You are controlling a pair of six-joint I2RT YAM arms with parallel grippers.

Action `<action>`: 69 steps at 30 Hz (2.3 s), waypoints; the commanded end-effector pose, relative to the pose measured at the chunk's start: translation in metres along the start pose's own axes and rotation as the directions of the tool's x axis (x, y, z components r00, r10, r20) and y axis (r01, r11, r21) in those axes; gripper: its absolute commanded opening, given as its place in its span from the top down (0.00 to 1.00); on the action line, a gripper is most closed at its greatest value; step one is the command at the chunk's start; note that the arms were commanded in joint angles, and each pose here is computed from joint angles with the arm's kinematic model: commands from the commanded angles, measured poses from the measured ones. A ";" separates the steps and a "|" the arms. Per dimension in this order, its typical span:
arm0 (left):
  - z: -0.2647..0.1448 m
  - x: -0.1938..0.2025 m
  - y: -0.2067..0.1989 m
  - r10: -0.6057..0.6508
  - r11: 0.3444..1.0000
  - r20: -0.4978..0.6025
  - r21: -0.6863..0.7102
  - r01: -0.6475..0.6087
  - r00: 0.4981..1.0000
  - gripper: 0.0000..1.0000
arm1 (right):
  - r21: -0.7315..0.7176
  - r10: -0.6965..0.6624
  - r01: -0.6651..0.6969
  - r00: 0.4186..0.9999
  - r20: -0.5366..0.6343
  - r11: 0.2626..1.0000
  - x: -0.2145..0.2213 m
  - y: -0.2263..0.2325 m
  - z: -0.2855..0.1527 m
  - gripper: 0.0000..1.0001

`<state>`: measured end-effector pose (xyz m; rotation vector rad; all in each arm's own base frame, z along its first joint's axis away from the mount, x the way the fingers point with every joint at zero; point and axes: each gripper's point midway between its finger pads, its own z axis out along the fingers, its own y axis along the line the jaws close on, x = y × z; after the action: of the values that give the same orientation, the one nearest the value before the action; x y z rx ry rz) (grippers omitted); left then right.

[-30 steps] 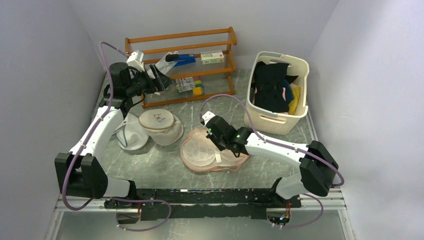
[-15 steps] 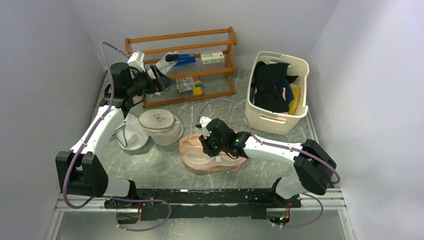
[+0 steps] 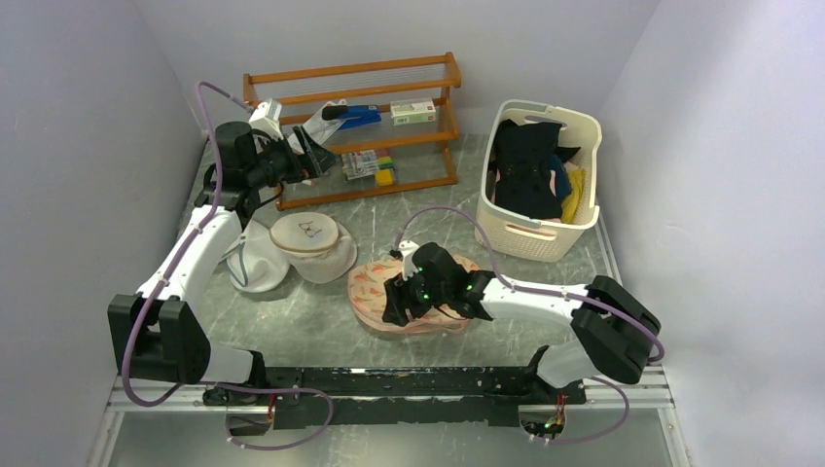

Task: Unzip the laundry bag and remove the bra

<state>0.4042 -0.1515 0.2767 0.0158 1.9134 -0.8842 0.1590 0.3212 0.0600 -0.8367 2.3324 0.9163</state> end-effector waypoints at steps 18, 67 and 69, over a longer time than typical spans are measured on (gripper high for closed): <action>-0.003 -0.006 -0.011 0.041 0.999 0.023 0.016 -0.042 0.999 0.01 | -0.156 0.092 -0.087 0.996 0.020 0.984 -0.002 0.026 0.004 0.45; -0.121 -0.109 -0.105 0.399 0.905 0.455 -0.053 -0.423 0.796 0.06 | 0.559 -0.237 -0.401 0.616 0.751 0.726 -0.222 -0.089 -0.310 0.00; -0.142 -0.120 -0.121 0.432 0.887 0.477 -0.069 -0.457 0.766 0.06 | 0.557 -0.265 -0.418 0.576 0.773 0.718 -0.227 -0.077 -0.341 0.00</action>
<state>0.3375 -0.1277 0.4053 0.1936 1.5130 -0.6570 0.3089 0.1508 0.3557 0.0388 1.6559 0.3863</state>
